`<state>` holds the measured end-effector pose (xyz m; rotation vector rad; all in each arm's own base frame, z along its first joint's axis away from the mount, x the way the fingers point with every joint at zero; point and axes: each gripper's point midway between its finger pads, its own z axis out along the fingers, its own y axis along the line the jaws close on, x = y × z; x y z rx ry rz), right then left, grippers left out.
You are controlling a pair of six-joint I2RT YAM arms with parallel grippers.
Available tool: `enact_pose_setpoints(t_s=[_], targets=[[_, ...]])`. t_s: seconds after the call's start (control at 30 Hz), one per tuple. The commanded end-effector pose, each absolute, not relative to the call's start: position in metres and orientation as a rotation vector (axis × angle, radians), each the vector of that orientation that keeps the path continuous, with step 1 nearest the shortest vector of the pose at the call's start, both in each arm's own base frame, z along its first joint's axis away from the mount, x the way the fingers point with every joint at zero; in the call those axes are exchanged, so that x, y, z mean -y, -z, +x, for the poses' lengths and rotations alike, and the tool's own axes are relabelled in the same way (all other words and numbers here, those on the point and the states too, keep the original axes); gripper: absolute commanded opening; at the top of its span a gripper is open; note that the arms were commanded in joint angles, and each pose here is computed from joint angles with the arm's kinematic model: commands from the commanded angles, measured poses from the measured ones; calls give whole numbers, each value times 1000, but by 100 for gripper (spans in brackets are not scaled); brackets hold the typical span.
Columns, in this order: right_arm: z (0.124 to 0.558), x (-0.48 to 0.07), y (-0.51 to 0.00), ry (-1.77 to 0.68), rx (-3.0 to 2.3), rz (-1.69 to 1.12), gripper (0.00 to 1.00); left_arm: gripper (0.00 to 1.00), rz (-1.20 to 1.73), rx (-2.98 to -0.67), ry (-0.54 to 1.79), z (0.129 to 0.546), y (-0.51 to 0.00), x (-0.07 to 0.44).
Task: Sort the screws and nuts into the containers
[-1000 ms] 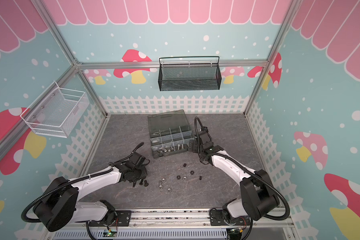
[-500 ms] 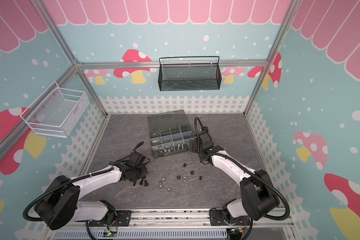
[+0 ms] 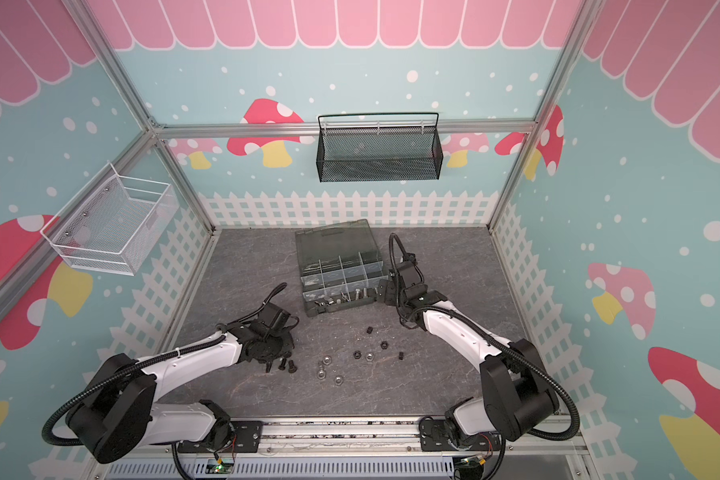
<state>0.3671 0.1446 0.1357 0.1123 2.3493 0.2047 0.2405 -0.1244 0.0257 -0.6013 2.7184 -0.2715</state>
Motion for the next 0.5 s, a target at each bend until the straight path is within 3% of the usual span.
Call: enact_pose_setpoints(t_s=[0.0,0.47], targets=[[369,-142,-137,-199,-2344,142,98,0,-617,-2631,295,258,-46,124],[368,-143,-142,-219,-2332,142,98,0,-521,-2398,457,337,-117,148]])
